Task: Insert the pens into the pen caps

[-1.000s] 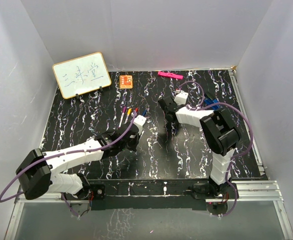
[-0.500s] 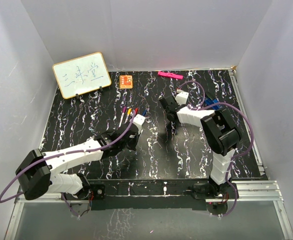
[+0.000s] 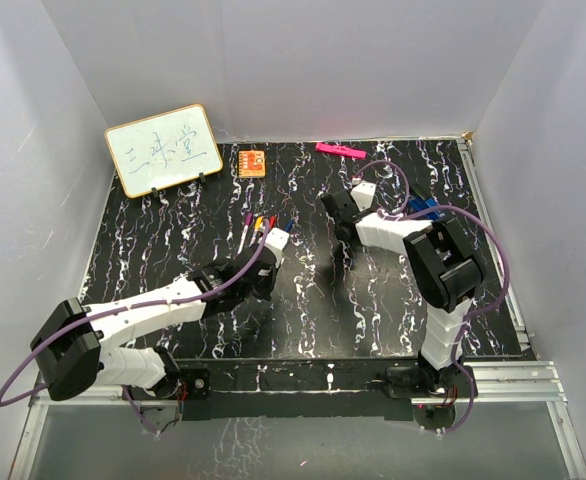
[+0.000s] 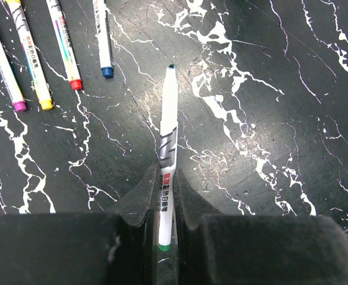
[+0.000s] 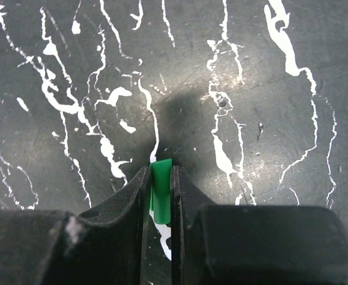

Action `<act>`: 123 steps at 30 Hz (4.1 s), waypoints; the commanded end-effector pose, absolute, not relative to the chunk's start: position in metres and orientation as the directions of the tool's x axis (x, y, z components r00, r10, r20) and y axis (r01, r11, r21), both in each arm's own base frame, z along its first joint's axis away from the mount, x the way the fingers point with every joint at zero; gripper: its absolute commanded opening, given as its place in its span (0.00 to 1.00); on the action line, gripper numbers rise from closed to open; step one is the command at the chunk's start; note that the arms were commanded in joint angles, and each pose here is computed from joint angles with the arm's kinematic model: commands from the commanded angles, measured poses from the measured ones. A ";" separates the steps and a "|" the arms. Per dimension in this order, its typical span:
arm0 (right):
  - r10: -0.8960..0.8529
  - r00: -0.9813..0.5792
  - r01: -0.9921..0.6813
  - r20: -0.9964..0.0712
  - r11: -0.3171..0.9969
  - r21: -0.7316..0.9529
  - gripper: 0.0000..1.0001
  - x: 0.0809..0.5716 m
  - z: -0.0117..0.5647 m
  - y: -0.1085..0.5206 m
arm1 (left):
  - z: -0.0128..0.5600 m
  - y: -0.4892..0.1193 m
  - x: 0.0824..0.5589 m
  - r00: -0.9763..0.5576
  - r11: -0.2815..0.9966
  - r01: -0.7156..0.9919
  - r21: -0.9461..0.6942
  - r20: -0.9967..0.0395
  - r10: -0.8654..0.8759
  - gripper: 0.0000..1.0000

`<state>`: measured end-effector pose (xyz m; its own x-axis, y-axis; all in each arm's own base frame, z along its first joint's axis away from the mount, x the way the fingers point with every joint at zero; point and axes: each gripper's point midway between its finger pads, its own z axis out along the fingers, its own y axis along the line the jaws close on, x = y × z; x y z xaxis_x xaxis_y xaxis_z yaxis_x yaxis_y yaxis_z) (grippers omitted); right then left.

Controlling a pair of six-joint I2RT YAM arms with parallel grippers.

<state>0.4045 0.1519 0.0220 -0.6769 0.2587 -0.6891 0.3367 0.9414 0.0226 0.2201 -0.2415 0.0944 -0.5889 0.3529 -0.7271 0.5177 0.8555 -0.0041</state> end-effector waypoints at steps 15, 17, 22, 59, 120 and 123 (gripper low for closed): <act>0.221 -0.374 -0.083 -0.901 0.960 0.269 0.00 0.407 0.195 0.185 | 0.139 -0.288 0.242 -0.459 0.796 0.594 -0.117 -0.862 0.217 0.00; 0.222 -0.356 -0.122 -0.908 0.952 0.281 0.00 0.403 0.206 0.189 | 0.147 -0.300 0.243 -0.439 0.767 0.628 -0.132 -0.873 0.210 0.00; 0.309 -0.254 -0.240 -0.917 0.898 0.369 0.00 0.384 0.246 0.196 | 0.165 -0.324 0.242 -0.415 0.704 0.683 -0.194 -0.897 0.154 0.00; 0.749 0.017 -0.664 -0.663 0.504 0.552 0.00 0.277 0.312 0.188 | 0.213 -0.376 0.225 -0.463 0.452 0.743 -0.494 -0.867 -0.186 0.00; 0.741 -0.092 -0.661 -0.665 0.454 0.597 0.00 0.279 0.285 0.205 | 0.218 -0.374 0.229 -0.432 0.464 0.748 -0.474 -0.879 -0.201 0.00; 0.738 -0.101 -0.656 -0.667 0.455 0.603 0.00 0.279 0.282 0.205 | 0.219 -0.371 0.231 -0.424 0.476 0.742 -0.472 -0.881 -0.212 0.00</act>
<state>0.2855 0.2041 0.2692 -0.1222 0.7219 -0.6811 -0.6165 0.4826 0.6221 0.2246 -0.3730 0.1974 -0.4716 -0.1545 -0.8682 0.7323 0.4799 -0.4832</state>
